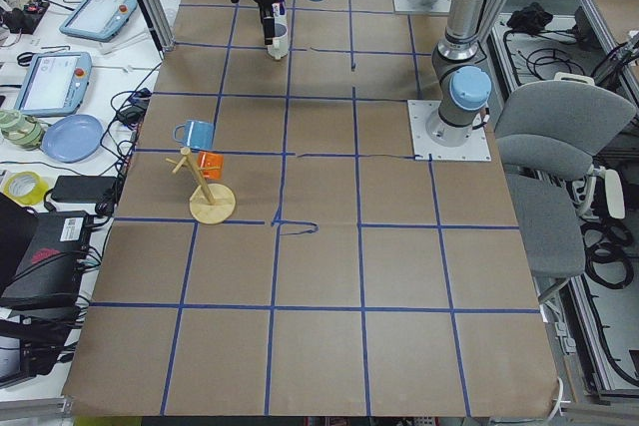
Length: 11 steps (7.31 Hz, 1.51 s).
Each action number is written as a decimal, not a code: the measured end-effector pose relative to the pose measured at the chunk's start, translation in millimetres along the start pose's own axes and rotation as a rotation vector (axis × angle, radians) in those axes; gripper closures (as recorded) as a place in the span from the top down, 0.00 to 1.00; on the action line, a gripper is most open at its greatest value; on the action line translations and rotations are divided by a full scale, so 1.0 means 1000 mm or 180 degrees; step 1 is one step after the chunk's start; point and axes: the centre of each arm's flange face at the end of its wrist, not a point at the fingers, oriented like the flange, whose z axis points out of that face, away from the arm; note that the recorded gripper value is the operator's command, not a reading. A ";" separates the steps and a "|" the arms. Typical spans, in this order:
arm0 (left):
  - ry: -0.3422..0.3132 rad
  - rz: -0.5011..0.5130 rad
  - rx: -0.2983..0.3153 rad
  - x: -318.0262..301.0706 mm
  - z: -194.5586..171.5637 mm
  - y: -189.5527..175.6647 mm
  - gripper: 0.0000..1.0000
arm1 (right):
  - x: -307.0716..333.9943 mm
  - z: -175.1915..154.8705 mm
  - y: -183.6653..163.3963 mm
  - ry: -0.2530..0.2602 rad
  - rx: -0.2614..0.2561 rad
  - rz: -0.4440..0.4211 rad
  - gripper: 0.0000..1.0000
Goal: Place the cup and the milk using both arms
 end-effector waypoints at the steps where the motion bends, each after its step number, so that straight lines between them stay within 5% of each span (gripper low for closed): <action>1: -0.0042 0.0094 -0.0017 0.005 -0.001 0.007 1.00 | 0.029 -0.028 0.011 0.0001 -0.0016 -0.0002 1.00; 4: -0.0292 0.0396 -0.0125 0.006 0.008 0.021 1.00 | 0.094 -0.090 0.070 -0.0003 0.0119 -0.0214 1.00; 6: -0.0230 0.0411 -0.0135 0.007 0.002 0.026 1.00 | 0.099 -0.098 0.096 -0.0014 0.0230 -0.0230 1.00; 11: -0.0239 0.0372 -0.0175 0.000 -0.010 0.032 1.00 | 0.096 -0.085 0.076 -0.0042 0.0371 -0.0250 1.00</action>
